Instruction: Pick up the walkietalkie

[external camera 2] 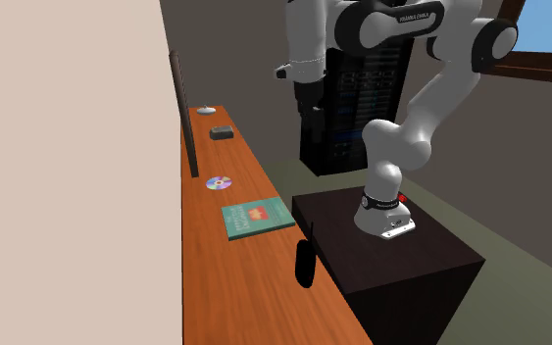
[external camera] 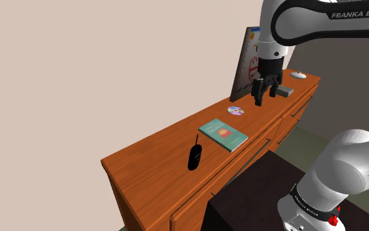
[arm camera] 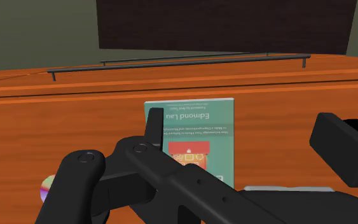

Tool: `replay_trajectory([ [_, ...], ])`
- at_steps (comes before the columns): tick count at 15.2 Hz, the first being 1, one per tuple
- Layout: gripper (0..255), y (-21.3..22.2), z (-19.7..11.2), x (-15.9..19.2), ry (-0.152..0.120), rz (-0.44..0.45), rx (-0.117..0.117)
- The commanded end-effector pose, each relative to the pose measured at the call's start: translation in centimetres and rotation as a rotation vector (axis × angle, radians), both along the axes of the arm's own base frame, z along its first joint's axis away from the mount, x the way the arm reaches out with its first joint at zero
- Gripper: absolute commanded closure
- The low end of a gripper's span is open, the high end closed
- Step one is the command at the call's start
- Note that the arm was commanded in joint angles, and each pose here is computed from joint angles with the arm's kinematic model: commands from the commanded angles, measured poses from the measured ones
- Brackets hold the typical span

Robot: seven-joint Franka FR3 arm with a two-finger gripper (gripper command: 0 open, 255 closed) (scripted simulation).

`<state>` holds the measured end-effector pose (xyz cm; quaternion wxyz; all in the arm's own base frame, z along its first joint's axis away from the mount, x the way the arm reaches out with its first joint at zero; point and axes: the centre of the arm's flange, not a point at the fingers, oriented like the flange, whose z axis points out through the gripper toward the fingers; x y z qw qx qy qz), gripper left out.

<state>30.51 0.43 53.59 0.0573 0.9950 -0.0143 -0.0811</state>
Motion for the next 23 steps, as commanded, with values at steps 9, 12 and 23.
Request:
replay_trajectory([
  [9, 0, 6.7, -6.0, -0.6, -0.059, -0.376, 0.061],
  [12, 0, 9.3, -8.1, -0.1, -0.081, -0.516, 0.084],
  [23, 0, 18.0, -15.2, 5.1, -0.162, -1.033, 0.167],
])
